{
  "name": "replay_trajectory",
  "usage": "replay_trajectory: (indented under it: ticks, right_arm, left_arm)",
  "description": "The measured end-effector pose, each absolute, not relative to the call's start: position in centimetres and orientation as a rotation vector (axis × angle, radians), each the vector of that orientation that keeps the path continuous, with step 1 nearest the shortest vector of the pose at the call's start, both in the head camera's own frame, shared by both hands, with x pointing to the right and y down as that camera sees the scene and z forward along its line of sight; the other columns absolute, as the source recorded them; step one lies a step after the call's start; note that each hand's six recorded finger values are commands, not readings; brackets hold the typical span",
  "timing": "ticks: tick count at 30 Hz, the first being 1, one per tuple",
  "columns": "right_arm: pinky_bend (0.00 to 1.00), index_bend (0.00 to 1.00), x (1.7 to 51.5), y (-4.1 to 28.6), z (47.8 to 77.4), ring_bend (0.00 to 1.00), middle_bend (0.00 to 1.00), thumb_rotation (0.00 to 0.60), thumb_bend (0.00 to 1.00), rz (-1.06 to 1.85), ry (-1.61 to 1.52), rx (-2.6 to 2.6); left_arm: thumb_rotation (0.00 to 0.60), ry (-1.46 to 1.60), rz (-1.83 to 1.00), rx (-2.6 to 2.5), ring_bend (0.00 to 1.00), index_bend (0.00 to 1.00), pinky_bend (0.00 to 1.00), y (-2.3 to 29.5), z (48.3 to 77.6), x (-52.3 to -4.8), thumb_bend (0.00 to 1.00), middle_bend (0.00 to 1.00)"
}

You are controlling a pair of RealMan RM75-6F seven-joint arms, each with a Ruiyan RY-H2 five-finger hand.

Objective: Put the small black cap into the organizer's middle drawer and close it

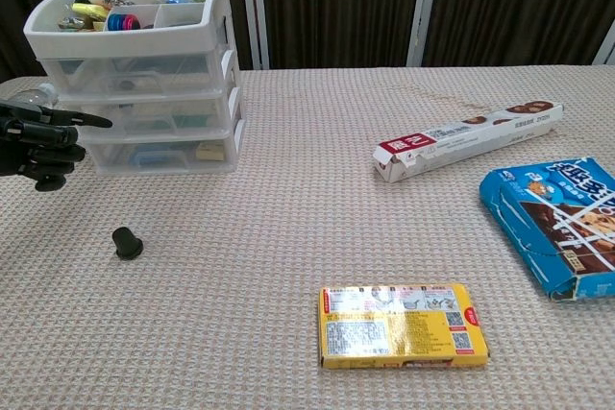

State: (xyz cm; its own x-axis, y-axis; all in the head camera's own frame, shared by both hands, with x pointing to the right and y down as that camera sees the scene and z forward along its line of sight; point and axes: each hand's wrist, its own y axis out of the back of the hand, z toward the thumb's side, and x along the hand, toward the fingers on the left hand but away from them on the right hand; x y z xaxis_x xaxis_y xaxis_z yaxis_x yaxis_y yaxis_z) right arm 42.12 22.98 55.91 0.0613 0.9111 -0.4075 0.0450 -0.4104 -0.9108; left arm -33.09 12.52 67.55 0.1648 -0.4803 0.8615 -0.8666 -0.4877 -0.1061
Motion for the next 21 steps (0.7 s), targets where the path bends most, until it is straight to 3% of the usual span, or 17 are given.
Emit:
replay_trajectory:
  ticks: [21]
  right_arm:
    - [0.00,0.07,42.1,23.0,55.9,0.00,0.00,0.600,0.00,1.440,-0.984,-1.578]
  left_arm:
    - [0.600,-1.268,1.143,1.997,0.84,0.09,0.75,11.5,69.7,-29.5,0.98,0.93]
